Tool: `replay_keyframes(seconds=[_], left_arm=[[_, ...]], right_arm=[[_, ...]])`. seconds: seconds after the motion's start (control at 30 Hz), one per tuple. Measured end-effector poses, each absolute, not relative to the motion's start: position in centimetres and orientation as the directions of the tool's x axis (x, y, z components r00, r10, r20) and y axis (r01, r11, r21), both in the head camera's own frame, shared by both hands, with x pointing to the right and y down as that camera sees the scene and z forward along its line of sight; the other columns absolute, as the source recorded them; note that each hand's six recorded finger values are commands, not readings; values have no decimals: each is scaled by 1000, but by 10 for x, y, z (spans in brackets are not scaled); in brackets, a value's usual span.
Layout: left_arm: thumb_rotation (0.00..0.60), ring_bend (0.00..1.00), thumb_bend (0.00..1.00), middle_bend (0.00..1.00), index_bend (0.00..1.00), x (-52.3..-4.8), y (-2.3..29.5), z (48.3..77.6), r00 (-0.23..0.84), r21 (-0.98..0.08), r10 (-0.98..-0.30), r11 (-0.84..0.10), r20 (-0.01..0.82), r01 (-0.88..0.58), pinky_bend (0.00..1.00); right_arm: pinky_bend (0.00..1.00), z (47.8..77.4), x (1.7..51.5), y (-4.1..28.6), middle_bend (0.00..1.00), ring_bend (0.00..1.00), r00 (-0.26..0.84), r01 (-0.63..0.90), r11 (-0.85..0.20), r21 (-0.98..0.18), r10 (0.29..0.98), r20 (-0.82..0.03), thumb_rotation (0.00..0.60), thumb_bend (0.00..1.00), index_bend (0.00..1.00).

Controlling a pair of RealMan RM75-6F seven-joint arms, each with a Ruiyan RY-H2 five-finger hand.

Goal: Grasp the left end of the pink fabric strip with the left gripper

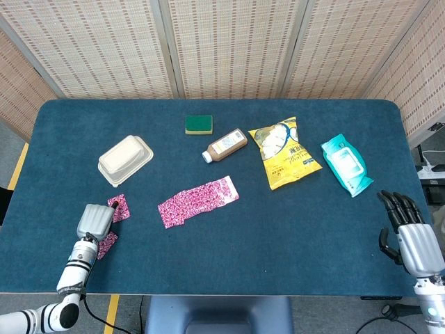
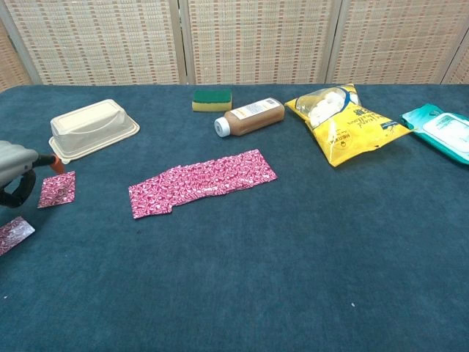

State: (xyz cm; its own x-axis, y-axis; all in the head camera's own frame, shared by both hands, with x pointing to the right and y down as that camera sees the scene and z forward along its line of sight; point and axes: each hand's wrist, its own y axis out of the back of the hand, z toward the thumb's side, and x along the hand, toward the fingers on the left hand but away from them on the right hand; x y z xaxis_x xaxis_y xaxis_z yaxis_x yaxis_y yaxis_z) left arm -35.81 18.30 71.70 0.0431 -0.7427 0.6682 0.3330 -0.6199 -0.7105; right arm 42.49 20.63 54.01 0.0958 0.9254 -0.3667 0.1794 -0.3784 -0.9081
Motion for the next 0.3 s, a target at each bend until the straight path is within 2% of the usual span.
replay_keyframes(seconds=[0.13,0.23,0.3], left_arm=[[600,673,711,538,157,-349,174,677,147,-861,-857,-458,494,220,693],[600,642,704,495,154,-352,177,642,211,-935,-912,-337,353,107,671],[600,621,700,470,154,-361,187,625,230,-953,-925,-298,301,49,656]], right_arm=[[63,541,425,207,61,0,91,173,-390,-904,921,-380,600,739,29],[63,539,424,208,61,0,94,173,-385,-907,923,-374,600,739,29],[63,538,424,209,61,0,96,174,-378,-909,926,-366,600,739,29]])
